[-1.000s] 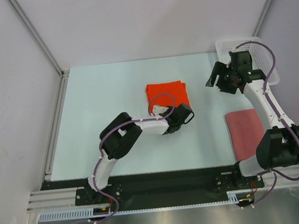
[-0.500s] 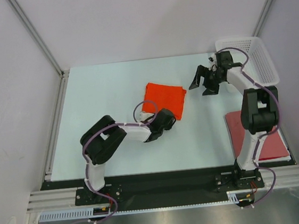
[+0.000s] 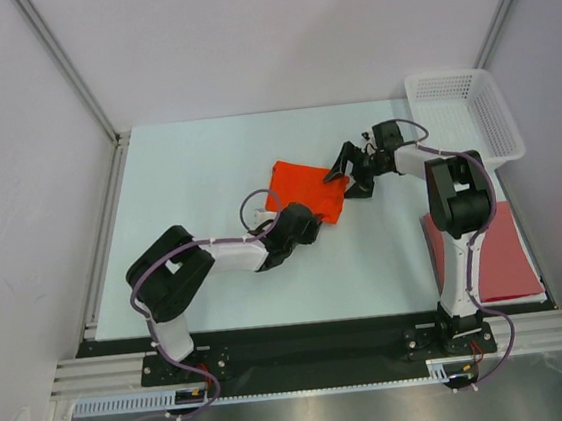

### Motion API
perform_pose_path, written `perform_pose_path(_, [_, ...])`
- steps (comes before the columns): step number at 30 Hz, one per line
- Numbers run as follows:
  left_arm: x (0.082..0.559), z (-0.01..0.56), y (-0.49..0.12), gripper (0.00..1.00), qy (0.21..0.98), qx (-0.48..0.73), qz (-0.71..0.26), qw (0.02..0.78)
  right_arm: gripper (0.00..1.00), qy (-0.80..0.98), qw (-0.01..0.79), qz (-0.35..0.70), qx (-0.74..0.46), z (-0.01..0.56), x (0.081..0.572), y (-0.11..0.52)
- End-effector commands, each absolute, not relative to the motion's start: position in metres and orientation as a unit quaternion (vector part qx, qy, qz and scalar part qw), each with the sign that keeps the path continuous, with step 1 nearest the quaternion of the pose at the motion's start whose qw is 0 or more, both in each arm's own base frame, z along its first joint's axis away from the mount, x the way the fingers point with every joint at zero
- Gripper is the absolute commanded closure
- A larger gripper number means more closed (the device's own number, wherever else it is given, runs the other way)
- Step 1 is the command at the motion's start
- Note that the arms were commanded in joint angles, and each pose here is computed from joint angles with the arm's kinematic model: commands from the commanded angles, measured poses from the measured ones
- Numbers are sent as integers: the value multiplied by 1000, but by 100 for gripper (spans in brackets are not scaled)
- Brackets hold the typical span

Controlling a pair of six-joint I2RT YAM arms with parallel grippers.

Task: Fold and stack the t-shirts
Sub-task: Neatly place the folded tshirt to the corner

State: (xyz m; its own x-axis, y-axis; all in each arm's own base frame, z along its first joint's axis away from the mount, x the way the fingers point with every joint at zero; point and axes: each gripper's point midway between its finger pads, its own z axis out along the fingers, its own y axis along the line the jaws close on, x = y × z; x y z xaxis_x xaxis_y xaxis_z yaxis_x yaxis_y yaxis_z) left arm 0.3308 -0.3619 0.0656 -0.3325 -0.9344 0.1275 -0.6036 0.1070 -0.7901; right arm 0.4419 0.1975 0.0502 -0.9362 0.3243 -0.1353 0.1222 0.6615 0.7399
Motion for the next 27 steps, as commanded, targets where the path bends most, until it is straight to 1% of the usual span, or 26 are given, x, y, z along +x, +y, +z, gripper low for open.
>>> perform_pose_path(1, [335, 100, -358, 100, 685, -548, -436, 202, 10, 879, 149, 424, 159, 58, 447, 200])
perform_pose_path(8, [332, 103, -352, 100, 685, -544, -441, 202, 11, 884, 135, 417, 162, 44, 435, 206])
perform_pose_path(11, [330, 106, -351, 100, 685, -541, -445, 202, 13, 886, 128, 415, 165, 36, 433, 212])
perform_pose_path(13, [330, 110, -351, 100, 684, -538, -449, 203, 17, 884, 134, 415, 170, 35, 437, 214])
perform_pose_path(17, [326, 107, -351, 100, 689, -533, -450, 198, 21, 885, 164, 398, 178, 37, 447, 213])
perform_pose_path(19, [324, 105, -350, 100, 690, -530, -451, 196, 31, 881, 174, 399, 183, 36, 451, 212])
perform_pose_path(20, [321, 104, -351, 100, 693, -527, -454, 190, 38, 880, 175, 397, 192, 34, 453, 210])
perform_pose_path(21, [319, 103, -351, 100, 694, -526, -454, 188, 49, 875, 189, 404, 191, 37, 459, 210])
perform_pose_path(23, [316, 104, -352, 99, 697, -520, -459, 185, 50, 873, 194, 395, 212, 31, 460, 203])
perform_pose_path(26, [309, 101, -349, 100, 705, -513, -456, 181, 67, 872, 209, 382, 222, 32, 464, 195])
perform_pose_path(27, [306, 97, -347, 100, 711, -508, -451, 180, 80, 873, 219, 378, 217, 36, 465, 193])
